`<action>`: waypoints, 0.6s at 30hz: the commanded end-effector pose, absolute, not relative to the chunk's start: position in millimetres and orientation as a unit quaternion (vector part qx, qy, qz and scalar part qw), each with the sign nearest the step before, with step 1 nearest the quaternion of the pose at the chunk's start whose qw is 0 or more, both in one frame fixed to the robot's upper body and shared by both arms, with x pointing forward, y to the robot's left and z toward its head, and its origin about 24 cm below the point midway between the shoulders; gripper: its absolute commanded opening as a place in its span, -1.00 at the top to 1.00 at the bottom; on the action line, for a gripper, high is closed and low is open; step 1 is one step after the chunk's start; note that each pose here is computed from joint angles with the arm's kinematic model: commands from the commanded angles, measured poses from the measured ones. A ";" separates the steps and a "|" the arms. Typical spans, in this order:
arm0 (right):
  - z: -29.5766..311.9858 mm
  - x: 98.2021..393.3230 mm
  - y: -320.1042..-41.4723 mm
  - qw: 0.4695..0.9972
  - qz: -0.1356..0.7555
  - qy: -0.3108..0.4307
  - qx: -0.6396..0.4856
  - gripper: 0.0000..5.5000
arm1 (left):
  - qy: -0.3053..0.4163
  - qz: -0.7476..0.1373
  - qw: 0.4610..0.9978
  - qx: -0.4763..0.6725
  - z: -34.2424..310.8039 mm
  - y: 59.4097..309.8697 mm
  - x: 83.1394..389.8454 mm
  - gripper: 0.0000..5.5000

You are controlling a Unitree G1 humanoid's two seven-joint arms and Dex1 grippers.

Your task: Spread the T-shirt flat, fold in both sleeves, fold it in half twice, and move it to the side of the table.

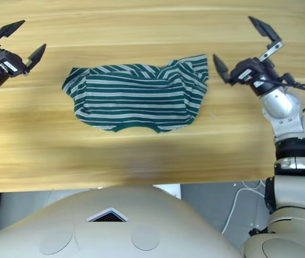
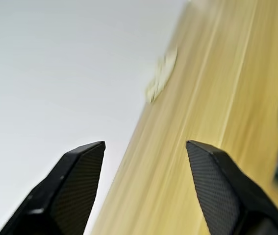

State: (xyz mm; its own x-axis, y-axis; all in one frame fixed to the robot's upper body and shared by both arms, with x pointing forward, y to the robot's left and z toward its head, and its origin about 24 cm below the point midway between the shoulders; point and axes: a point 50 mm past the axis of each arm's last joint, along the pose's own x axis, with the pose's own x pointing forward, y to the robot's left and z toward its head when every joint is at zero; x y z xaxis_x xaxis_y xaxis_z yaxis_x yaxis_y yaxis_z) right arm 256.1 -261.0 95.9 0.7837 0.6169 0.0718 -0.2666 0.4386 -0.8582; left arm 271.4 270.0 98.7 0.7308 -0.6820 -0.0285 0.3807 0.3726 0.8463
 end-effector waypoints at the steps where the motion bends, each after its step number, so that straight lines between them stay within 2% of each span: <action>1: 85.0 210.2 -226.2 0.763 0.430 -0.200 -0.439 -0.96 | -0.095 -0.544 0.743 0.378 59.8 236.9 213.0 -0.12; 4: 77.1 190.6 -208.7 0.728 0.504 -0.180 -0.427 -0.96 | -0.064 -0.612 0.691 0.380 47.3 226.7 188.1 -0.12; 7: 63.1 179.6 -199.7 0.698 0.556 -0.133 -0.431 -0.96 | -0.036 -0.643 0.660 0.387 34.6 219.1 175.0 -0.12; 10: 51.4 174.5 -197.6 0.675 0.581 -0.094 -0.445 -0.96 | -0.022 -0.647 0.654 0.391 32.4 218.1 172.5 -0.12; 14: 30.3 179.7 -208.4 0.640 0.571 -0.013 -0.514 -0.96 | 0.015 -0.625 0.653 0.427 22.0 221.7 181.7 -0.12; 18: 27.3 176.5 -219.1 0.615 0.566 0.015 -0.549 -0.96 | 0.032 -0.615 0.649 0.447 17.3 224.4 183.3 -0.12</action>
